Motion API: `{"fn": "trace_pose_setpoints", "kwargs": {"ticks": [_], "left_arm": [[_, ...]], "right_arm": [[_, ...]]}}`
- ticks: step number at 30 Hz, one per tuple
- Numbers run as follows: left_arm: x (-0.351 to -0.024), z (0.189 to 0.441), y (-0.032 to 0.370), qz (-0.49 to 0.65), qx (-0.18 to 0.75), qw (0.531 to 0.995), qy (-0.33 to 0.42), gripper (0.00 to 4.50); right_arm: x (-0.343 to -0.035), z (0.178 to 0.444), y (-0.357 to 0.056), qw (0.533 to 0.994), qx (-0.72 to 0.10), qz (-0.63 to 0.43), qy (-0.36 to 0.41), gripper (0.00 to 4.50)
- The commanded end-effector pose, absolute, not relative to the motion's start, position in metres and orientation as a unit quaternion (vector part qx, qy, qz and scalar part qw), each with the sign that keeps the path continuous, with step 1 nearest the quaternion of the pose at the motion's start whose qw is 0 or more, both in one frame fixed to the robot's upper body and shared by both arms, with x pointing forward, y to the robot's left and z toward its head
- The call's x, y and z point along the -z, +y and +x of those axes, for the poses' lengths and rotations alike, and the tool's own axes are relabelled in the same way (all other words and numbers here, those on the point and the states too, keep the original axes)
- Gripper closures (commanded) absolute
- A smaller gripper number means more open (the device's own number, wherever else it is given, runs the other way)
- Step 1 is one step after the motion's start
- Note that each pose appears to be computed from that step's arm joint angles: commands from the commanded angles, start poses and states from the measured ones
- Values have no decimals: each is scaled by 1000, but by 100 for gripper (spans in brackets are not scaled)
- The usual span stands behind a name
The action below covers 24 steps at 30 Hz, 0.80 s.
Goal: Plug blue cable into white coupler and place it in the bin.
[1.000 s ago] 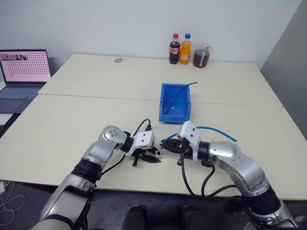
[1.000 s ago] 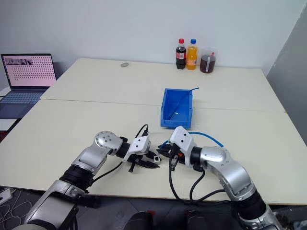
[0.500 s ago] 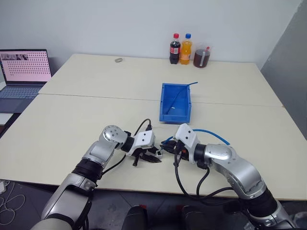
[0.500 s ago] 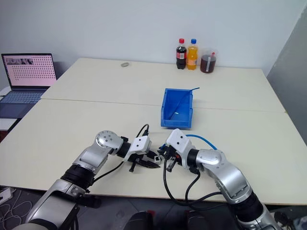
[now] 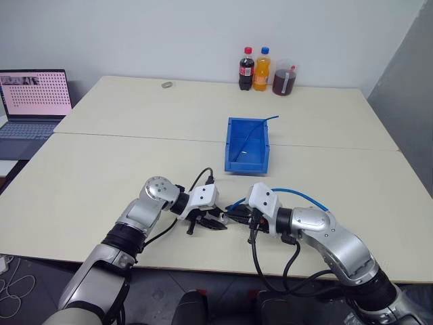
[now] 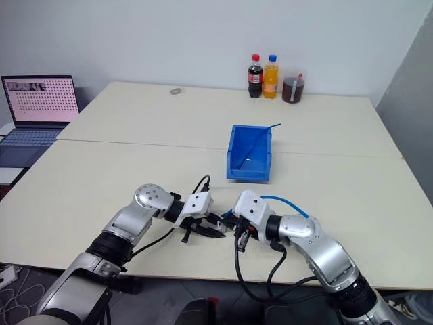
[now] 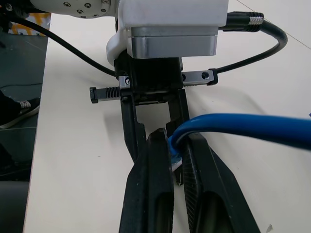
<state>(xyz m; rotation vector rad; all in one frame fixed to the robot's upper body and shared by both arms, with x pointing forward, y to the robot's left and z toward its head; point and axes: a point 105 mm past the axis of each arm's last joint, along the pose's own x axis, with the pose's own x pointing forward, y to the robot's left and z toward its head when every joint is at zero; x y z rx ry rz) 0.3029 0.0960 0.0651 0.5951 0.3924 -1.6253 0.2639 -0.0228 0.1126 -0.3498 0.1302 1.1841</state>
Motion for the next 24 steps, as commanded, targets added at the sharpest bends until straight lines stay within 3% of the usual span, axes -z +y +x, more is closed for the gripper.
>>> {"fn": "trace_pose_setpoints", "kwargs": {"ticks": [1,24], "left_arm": [[-46,293,98,260,719,609,211,353],[-45,292,97,260,723,604,212,353]], "right_arm": [[-121,268,-21,808,-561,-176,39,450],[-107,267,-13,757,-612,-224,43,450]]}}
